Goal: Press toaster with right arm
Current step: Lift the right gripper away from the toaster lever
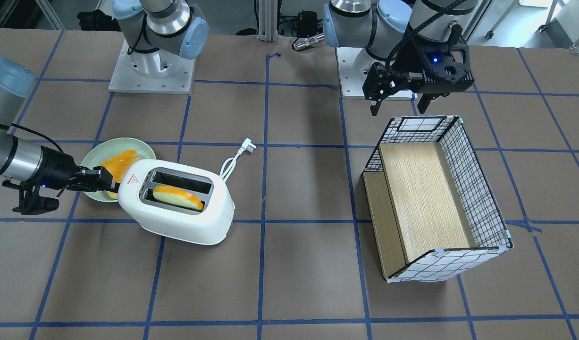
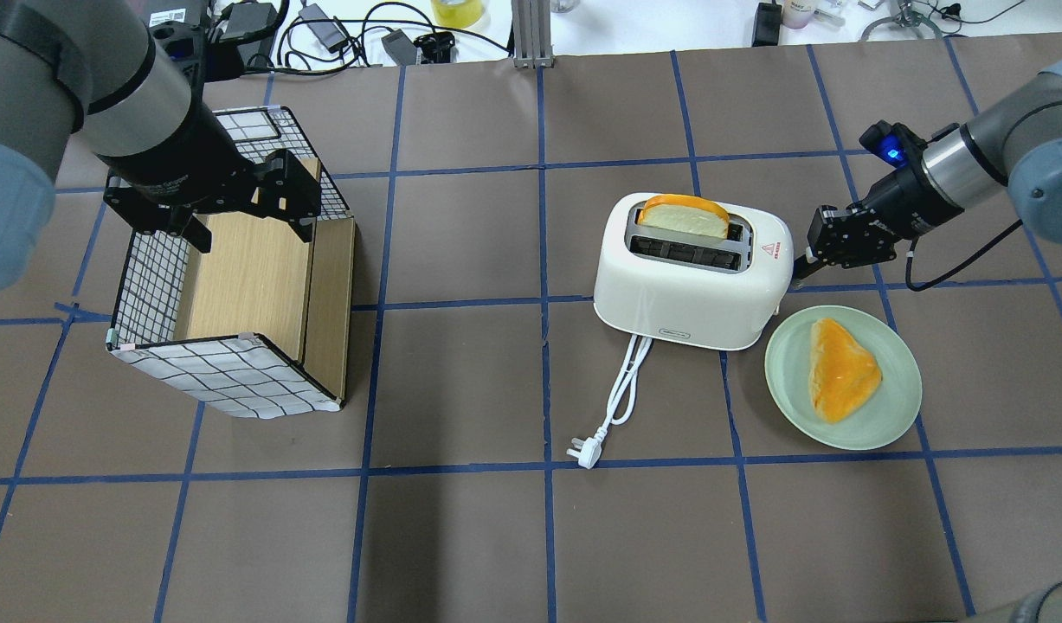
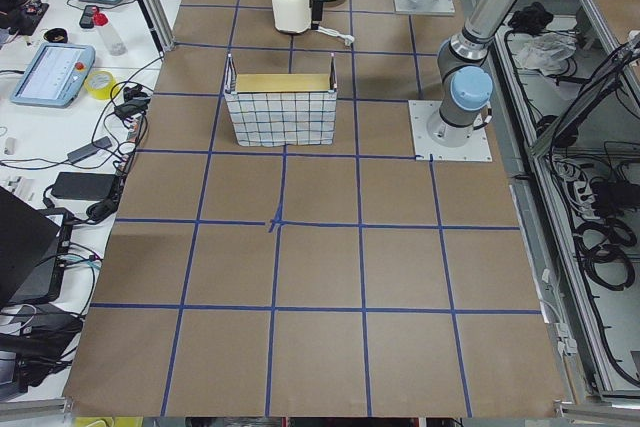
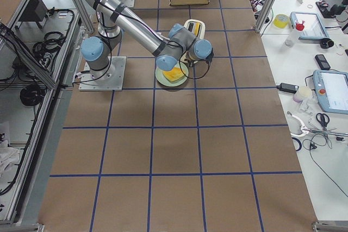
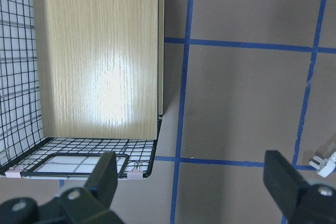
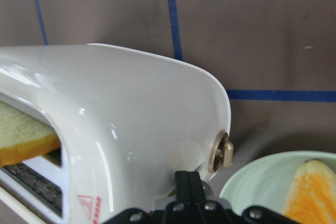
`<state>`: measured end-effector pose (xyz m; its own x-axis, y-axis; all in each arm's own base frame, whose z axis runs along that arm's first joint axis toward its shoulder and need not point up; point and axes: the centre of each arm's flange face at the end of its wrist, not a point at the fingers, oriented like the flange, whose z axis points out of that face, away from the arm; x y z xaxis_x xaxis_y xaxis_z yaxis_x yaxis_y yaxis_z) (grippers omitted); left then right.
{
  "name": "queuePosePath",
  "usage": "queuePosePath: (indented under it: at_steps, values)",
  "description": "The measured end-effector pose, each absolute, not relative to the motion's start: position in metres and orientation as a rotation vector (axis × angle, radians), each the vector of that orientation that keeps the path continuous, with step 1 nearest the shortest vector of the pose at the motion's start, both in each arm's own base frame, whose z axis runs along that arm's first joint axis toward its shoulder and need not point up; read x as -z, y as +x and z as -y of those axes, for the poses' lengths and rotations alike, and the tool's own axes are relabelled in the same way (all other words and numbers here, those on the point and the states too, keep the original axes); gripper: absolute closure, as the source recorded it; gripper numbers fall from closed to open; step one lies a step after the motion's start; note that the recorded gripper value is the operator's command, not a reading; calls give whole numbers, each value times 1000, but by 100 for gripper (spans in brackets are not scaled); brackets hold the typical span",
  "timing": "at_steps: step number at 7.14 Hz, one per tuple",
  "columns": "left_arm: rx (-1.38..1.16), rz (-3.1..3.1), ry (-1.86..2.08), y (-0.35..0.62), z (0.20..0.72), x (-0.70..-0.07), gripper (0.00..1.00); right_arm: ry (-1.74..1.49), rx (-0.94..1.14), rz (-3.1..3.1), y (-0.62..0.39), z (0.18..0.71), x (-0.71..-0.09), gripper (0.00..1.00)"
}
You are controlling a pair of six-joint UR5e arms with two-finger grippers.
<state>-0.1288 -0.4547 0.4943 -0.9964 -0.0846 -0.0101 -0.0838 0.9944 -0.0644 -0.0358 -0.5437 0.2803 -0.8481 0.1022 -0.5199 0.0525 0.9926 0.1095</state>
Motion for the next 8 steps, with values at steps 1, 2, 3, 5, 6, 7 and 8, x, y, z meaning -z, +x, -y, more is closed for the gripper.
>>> queuePosePath:
  at_steps: [1, 2, 3, 5, 6, 7, 8]
  values:
    - [100, -3124, -132, -129, 455, -494, 0, 119, -94, -2598, -31, 546, -300, 99]
    - [100, -3124, -132, -129, 455, -494, 0, 117, -60, -2617, -29, 545, -323, 88]
    - [100, -3124, -132, -129, 455, -494, 0, 115, -26, -2649, -28, 541, -349, 68]
    - [100, -3124, -132, -129, 455, -494, 0, 110, 60, -2777, -31, 524, -406, 20]
    - [100, -3125, -132, -129, 455, -494, 0, 100, 106, -2857, -33, 514, -433, 0]
    - [100, -3125, -132, -129, 455, -494, 0, 94, 149, -2933, -36, 506, -457, 0]
    - [100, -3124, -132, -129, 455, -494, 0, 102, 181, -2998, -40, 501, -476, 0]
